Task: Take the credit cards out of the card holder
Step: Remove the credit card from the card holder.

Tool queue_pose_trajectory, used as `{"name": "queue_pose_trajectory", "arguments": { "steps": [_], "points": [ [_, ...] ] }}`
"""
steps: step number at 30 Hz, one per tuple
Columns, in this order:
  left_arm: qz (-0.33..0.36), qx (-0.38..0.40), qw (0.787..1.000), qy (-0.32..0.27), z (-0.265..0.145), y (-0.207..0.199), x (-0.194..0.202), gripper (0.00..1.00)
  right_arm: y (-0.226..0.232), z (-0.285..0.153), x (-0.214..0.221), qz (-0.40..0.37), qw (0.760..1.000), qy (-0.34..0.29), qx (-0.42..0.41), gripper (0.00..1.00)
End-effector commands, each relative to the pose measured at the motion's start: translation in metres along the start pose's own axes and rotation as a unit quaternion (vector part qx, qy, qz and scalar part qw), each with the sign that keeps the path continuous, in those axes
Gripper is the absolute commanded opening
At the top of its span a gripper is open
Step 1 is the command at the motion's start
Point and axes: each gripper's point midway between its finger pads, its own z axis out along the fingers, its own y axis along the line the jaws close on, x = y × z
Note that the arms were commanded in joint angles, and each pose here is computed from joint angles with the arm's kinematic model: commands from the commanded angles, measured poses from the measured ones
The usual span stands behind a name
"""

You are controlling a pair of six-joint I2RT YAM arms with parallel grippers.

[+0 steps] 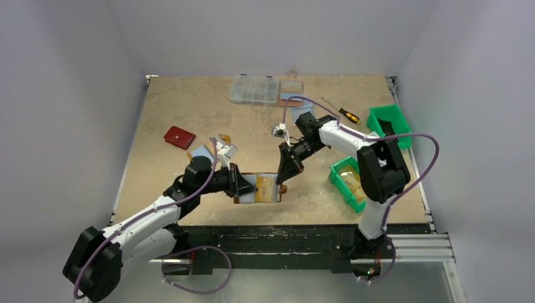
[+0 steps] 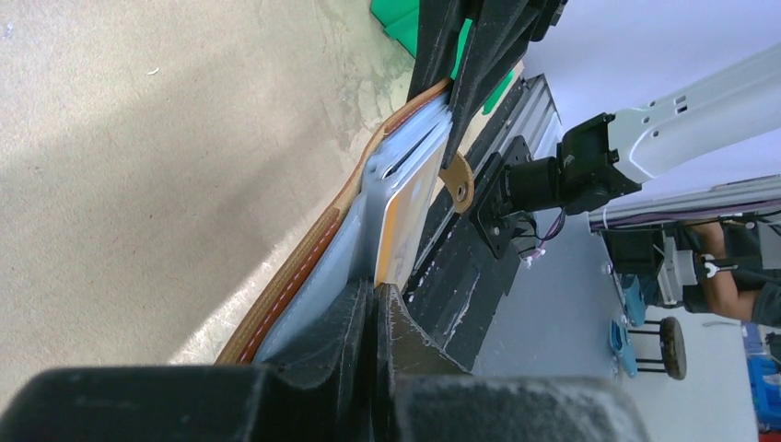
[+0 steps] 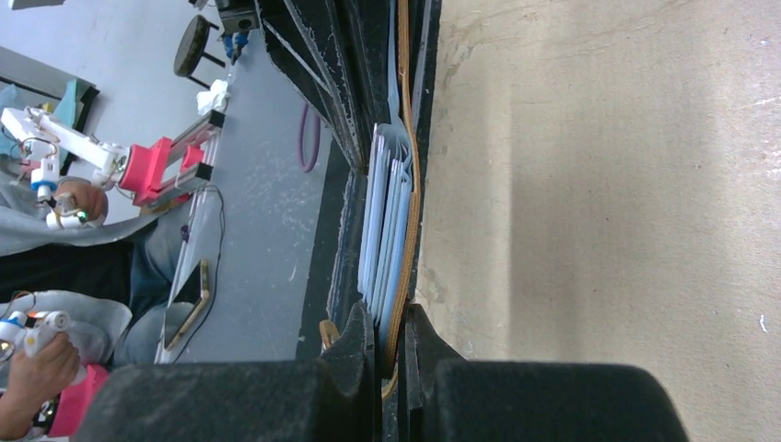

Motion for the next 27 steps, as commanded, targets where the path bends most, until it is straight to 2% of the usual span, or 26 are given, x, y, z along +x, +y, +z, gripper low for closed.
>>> {"name": "queue_pose_trajectory", "arguments": {
  "steps": [1, 19, 27],
  "points": [
    [-0.009, 0.021, 0.999, -0.031, -0.004, -0.011, -0.013, 0.0, -0.007, -0.003, -0.01, -0.033, 0.999, -0.002, 0.01, 0.0],
    [-0.018, -0.003, 0.998, -0.056, -0.01, 0.001, -0.014, 0.0, -0.01, -0.002, -0.011, -0.031, 0.999, -0.004, 0.01, 0.0],
    [-0.052, -0.003, 0.996, -0.07, -0.006, 0.015, -0.004, 0.0, -0.025, 0.002, 0.0, -0.004, 1.0, 0.01, 0.017, 0.0]
  ]
}}
